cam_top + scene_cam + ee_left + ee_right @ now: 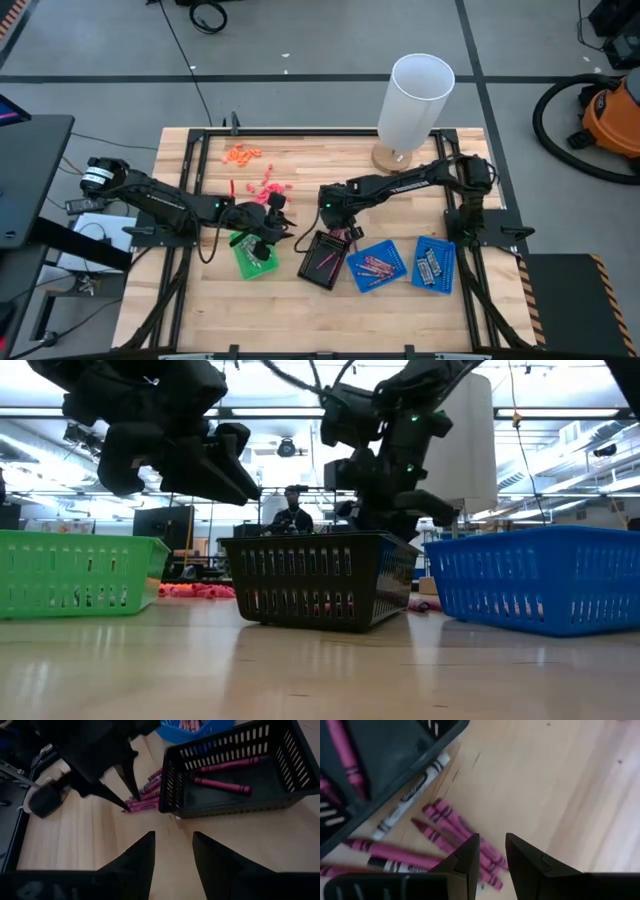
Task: Sort crayons
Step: Put the red crayon into the black bin
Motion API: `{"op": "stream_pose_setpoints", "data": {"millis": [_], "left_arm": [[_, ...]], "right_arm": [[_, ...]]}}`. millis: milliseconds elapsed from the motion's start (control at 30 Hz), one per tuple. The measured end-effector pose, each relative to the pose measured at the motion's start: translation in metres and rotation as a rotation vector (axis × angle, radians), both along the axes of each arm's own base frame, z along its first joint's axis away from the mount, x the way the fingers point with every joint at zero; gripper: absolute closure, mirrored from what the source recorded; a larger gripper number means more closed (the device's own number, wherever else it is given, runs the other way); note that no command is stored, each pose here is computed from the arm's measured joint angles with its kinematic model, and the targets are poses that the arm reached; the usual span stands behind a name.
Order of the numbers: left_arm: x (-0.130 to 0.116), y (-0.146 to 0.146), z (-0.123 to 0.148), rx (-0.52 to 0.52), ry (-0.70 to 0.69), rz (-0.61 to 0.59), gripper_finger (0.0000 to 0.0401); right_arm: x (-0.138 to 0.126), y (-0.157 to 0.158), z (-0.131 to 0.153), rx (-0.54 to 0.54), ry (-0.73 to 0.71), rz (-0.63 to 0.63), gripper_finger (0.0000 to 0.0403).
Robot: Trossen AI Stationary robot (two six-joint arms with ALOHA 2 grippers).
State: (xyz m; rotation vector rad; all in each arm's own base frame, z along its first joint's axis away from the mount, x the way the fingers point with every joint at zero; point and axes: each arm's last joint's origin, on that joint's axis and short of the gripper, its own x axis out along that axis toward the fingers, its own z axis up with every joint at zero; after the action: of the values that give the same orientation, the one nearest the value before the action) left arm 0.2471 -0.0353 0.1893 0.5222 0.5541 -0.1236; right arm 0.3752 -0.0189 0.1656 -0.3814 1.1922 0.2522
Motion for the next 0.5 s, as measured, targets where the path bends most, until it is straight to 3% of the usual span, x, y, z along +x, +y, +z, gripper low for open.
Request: {"op": "stream_pose_setpoints", "data": {"millis": [500], "left_arm": [[0.0007,-0.0001,0.0012,-0.014,-0.012,0.007,0.026]], "right_arm": [[0.0017,-0.0009,-0.0088,0.007,0.054,0.069,0.03]]}}
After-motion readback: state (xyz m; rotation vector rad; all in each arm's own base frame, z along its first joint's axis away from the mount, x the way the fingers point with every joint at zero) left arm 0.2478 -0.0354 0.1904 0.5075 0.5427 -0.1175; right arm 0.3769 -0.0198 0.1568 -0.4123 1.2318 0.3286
